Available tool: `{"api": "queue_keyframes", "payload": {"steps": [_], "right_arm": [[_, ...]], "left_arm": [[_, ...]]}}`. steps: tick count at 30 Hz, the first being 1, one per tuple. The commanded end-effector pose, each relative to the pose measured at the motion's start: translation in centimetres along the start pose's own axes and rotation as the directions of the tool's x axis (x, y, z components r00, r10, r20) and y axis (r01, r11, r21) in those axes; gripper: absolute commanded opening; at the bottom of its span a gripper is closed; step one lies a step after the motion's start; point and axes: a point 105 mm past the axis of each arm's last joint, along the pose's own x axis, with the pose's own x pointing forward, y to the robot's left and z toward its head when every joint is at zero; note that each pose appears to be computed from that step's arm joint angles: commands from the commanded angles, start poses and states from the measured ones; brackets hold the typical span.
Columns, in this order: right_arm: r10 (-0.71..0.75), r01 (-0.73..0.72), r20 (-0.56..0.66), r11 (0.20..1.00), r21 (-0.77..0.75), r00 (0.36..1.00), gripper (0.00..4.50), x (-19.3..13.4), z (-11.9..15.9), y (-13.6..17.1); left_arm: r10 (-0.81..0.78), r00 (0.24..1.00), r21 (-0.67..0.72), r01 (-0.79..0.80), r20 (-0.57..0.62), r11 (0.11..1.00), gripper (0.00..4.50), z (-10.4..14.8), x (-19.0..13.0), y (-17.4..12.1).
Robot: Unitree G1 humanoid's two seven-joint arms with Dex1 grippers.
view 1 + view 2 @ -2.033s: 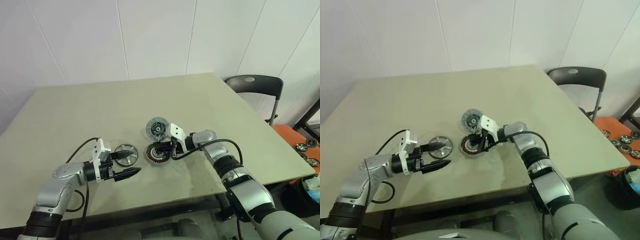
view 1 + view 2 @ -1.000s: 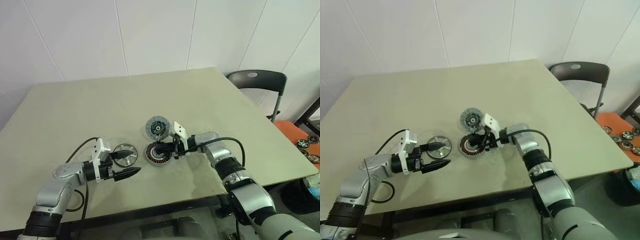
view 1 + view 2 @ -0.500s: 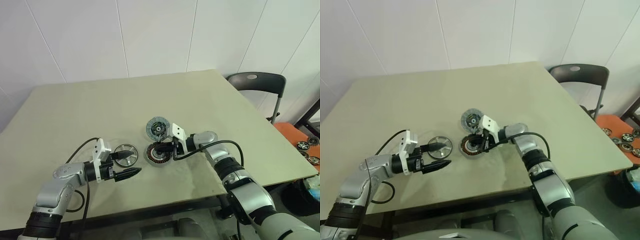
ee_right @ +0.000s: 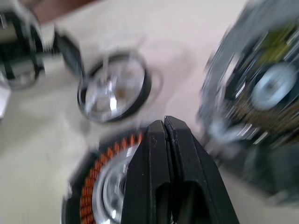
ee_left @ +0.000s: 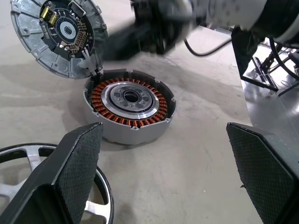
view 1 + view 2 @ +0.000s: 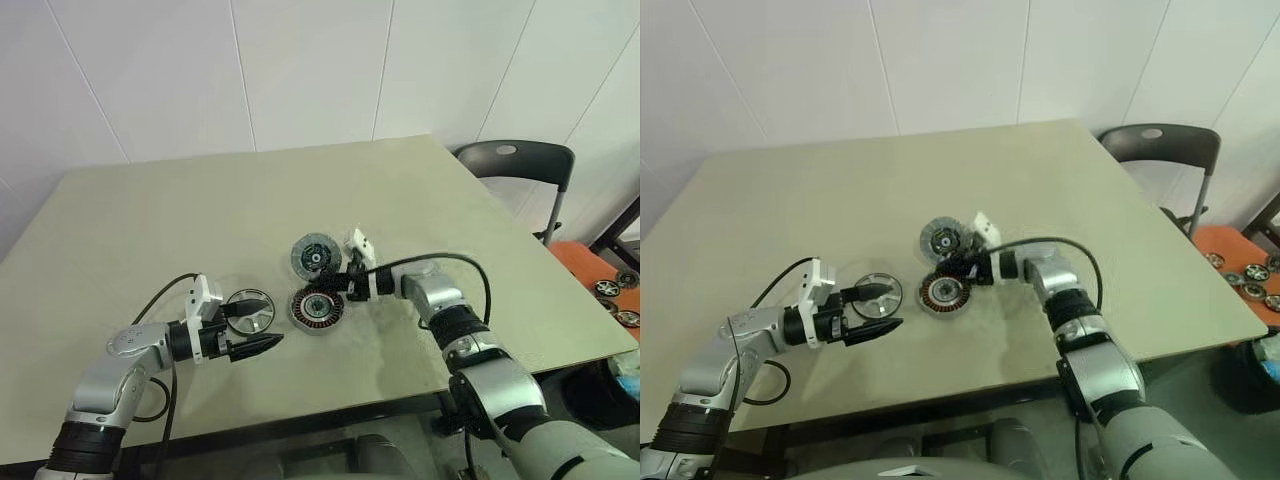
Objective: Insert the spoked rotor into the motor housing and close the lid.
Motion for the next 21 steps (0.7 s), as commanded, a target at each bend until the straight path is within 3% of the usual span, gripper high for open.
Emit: {"api": "queue_keyframes", "payload": {"steps": [1, 10, 21], "right_arm": [[0.003, -0.004, -0.014, 0.995, -0.103, 1.0, 0.05, -0.1, 0.9, 0.1], [0.015, -0.021, -0.048, 0.992, -0.127, 0.999, 0.05, -0.2, 0.1, 0.3], [0.035, -0.077, -0.195, 0.974, -0.211, 0.98, 0.05, 0.0, -2.5, 1.0]], "left_arm": [[-0.001, 0.999, 0.034, 0.0, 0.035, 0.999, 4.5, 1.1, -0.3, 0.1], [0.002, 0.999, 0.032, -0.003, 0.035, 0.999, 4.5, 0.9, -0.4, 0.1], [0.003, 0.999, 0.032, -0.004, 0.037, 0.999, 4.5, 1.2, -0.3, 0.1]]}}
